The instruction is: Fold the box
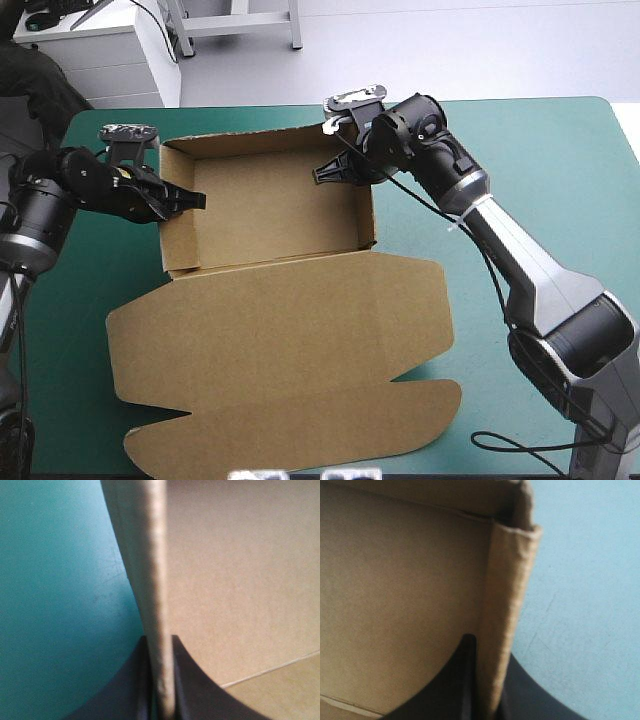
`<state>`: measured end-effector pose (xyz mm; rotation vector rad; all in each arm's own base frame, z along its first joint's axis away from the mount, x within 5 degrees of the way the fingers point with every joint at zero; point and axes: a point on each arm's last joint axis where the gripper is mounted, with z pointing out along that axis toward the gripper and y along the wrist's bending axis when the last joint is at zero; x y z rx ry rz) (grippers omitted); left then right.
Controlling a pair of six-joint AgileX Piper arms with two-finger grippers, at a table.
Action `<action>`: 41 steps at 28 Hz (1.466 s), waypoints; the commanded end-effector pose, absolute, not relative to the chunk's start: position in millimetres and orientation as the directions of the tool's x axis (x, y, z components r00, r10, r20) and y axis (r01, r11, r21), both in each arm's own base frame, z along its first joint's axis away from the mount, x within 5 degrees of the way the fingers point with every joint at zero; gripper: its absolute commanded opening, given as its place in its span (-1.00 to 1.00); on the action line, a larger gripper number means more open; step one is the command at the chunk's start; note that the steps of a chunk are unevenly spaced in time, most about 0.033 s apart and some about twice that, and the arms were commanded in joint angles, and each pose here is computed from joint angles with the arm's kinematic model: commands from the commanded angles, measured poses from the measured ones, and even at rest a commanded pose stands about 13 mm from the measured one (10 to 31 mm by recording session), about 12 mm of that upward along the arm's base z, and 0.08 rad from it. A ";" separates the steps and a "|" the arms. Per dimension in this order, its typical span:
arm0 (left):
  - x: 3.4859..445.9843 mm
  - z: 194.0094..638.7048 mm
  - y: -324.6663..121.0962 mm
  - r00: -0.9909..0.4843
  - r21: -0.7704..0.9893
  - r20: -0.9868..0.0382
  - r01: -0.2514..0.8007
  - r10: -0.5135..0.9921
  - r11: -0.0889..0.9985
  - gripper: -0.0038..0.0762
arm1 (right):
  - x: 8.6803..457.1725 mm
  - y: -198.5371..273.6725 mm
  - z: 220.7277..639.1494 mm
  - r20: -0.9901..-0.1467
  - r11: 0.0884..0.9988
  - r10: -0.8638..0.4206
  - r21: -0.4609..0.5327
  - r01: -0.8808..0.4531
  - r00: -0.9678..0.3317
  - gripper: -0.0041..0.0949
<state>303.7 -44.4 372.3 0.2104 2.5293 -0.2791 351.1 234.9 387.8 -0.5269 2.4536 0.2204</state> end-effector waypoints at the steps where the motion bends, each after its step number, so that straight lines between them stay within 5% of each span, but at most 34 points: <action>1: 298.4 402.7 -66.7 -0.700 -0.148 -0.712 0.234 0.060 0.961 -0.92 | 336.0 232.6 408.7 -0.616 0.882 -0.346 0.043 -0.469 -0.707 -0.91; 15: 309.4 366.5 -118.4 -0.785 -0.135 -0.604 0.269 0.136 0.954 -0.92 | 332.8 222.0 357.4 -0.432 0.925 -0.302 0.085 -0.371 -0.850 -0.92; 31: 337.7 306.8 -140.4 -0.862 -0.049 -0.457 0.273 0.221 0.961 -0.92 | 353.5 191.6 334.0 -0.387 0.956 -0.177 0.152 -0.252 -0.905 -0.93; 41: 351.0 274.2 -145.9 -0.896 -0.038 -0.376 0.269 0.236 0.962 -0.92 | 360.4 194.7 309.8 -0.441 0.956 -0.136 0.175 -0.234 -0.887 -0.93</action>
